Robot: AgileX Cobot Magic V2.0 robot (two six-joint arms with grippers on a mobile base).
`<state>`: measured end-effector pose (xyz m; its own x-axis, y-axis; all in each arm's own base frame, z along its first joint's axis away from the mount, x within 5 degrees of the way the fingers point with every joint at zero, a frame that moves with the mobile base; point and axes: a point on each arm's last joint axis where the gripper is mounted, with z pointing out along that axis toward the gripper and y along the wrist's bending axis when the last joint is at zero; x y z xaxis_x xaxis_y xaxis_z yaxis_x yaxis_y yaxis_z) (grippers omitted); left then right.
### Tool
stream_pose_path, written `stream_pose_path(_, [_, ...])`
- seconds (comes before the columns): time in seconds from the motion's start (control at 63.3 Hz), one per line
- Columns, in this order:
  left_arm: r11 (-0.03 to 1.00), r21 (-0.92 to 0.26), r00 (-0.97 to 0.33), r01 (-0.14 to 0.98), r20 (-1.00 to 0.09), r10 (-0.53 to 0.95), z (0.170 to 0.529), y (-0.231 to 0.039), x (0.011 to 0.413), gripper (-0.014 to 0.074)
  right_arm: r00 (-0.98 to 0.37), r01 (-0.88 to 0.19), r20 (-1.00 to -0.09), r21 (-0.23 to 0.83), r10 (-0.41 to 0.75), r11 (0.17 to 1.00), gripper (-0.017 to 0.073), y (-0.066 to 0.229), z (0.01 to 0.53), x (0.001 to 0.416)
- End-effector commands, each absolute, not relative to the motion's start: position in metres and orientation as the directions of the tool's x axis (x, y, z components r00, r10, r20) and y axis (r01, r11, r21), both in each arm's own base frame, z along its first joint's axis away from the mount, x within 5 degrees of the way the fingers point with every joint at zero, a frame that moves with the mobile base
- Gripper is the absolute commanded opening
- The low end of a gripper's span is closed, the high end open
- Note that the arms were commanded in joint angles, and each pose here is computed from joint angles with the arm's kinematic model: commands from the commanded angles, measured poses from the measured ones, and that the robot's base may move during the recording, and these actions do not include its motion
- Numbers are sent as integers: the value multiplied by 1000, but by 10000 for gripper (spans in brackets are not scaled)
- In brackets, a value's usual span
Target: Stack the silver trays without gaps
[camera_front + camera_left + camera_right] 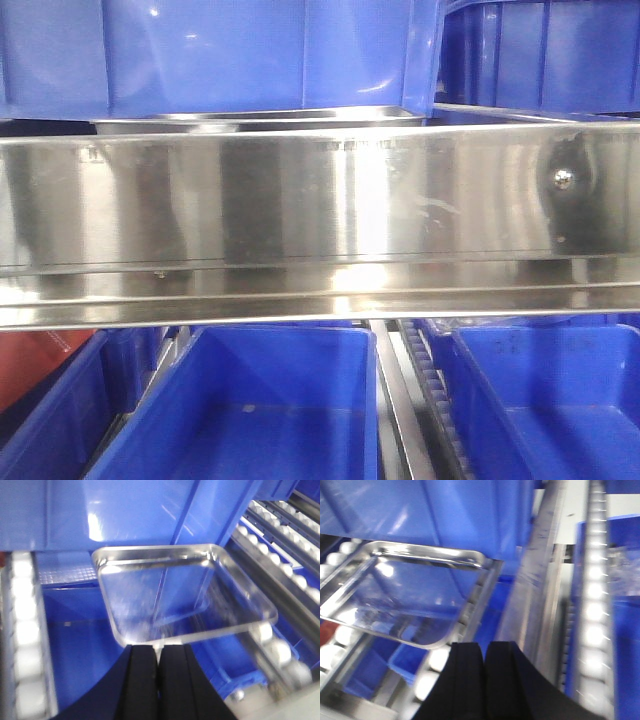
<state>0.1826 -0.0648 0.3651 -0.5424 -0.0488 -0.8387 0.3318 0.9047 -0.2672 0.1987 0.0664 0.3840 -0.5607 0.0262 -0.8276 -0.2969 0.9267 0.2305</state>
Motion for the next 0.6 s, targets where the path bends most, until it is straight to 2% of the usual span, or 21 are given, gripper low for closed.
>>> stream_pose_path(0.0, [903,-296,-541,312,-836,-87,371,-69,199,-16,-562,-291,-826,247,44,924,-76,73,387,214])
stream_pose_path(0.126, [917,-283,-562,280,-823,-82,371,-72,223,-16,-607,-275,-793,258,40,926,-76,80,384,238])
stream_pose_path(0.316, [917,-292,-640,273,-767,-54,360,-83,251,-16,-683,-291,-730,242,-24,925,-76,103,373,265])
stream_pose_path(0.458, [915,-298,-651,273,-757,-52,356,-89,265,-16,-711,-230,-702,166,-48,959,-55,122,359,278])
stream_pose_path(0.585, [915,-301,-662,269,-748,-51,353,-92,274,-16,-734,-211,-679,188,-28,959,-55,136,350,288])
